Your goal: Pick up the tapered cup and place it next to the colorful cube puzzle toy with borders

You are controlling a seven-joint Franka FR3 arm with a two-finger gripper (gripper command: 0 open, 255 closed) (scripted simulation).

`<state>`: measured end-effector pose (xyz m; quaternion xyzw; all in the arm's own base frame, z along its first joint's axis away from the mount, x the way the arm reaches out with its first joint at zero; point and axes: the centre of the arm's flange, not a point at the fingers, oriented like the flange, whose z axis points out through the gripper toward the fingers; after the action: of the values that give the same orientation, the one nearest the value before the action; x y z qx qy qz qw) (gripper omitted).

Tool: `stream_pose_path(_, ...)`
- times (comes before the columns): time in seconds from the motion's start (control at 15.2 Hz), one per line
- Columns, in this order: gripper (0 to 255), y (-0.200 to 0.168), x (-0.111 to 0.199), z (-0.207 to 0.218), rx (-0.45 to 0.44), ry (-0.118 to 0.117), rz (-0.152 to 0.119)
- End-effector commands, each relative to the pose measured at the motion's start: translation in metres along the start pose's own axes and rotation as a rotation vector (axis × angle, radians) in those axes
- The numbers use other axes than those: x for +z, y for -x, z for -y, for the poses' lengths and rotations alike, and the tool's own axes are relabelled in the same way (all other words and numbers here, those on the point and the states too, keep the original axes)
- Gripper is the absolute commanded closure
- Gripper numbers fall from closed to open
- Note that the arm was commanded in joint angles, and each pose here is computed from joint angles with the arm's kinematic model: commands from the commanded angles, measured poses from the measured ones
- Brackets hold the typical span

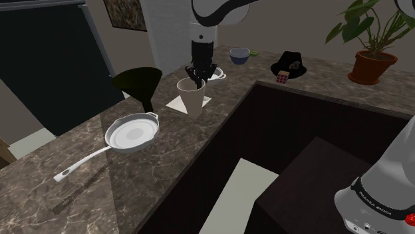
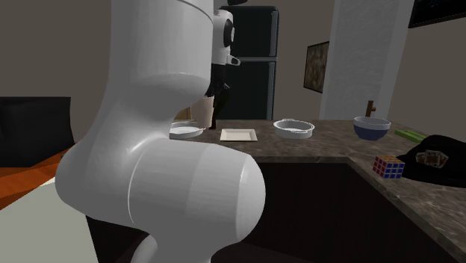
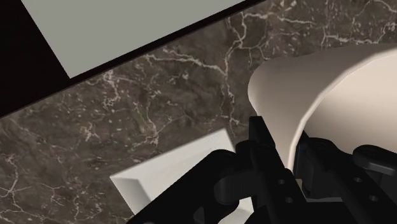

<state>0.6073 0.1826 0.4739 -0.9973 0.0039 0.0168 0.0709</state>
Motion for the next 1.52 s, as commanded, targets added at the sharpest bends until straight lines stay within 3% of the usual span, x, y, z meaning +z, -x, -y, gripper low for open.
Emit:
stream_pose_path(0.0, 255, 0.001, -0.012, 0.002, 0.000, 0.000, 0.000)
stream_pose_path(1.06, 255, 0.003, -0.094, 0.014, 0.000, 0.000, 0.000)
stream_pose_path(1.45, 255, 0.015, -0.097, -0.064, 0.000, 0.000, 0.000)
